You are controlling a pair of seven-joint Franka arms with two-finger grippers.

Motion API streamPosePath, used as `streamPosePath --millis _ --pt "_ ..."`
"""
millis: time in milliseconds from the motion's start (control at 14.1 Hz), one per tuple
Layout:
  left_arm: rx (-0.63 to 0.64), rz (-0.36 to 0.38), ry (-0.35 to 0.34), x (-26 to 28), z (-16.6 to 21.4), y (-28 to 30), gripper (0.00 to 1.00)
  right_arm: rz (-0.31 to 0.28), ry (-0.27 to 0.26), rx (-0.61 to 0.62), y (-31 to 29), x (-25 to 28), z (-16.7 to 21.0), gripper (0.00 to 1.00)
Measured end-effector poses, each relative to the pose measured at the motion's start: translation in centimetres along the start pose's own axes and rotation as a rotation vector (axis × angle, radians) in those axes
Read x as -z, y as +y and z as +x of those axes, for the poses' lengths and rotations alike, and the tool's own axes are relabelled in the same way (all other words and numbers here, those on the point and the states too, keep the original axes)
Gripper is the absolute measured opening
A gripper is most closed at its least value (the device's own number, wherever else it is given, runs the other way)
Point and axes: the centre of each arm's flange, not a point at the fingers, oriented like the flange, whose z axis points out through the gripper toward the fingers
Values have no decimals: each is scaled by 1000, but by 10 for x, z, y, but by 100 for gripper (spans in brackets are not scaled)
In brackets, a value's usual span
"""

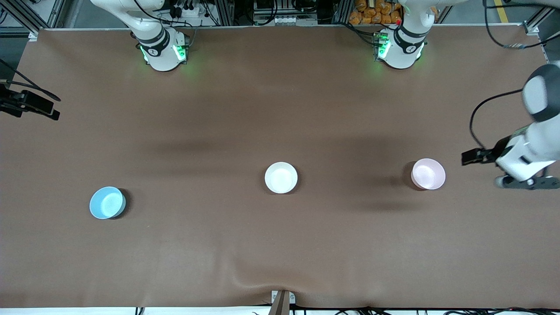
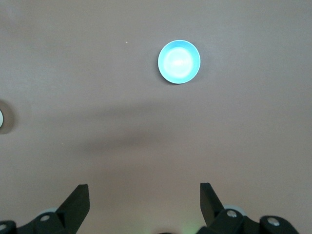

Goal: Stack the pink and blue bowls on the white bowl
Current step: 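Reach the left gripper down and grasp the pink bowl rim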

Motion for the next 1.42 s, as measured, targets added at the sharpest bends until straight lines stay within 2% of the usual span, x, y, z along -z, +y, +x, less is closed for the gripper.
streamPosePath --millis 495,637,708,778,920,991,1061,1132,1203,1274,1415 --pt "-29 -3 60 -133 -11 -21 100 0 -1 0 0 0 0 100" --pt "-46 -6 54 -168 -11 -27 100 0 -4 0 0 -2 1 100" --pt "-54 -9 44 -180 -11 -30 96 0 -8 0 0 -4 3 100" --pt "-62 -10 36 -189 -11 -34 96 -1 -11 -1 0 -6 4 100" --pt "-84 -13 28 -203 -12 -38 81 -1 -17 -1 0 -11 7 100" --pt "-92 -14 26 -207 -12 -38 81 -1 -20 -1 0 -12 8 100" --pt "-96 -14 24 -209 -12 -38 73 -1 -23 -1 0 -14 10 100" --pt "-98 -15 23 -210 -12 -37 61 -1 -26 -1 0 -16 11 100" --pt "-100 -16 22 -211 -12 -36 55 -1 -28 -1 0 -17 12 100" --pt "-102 -17 21 -212 -12 -35 54 -1 -30 -2 0 -18 12 100" --pt "-107 -19 20 -213 -11 -31 37 -2 -31 -2 1 -19 13 100"
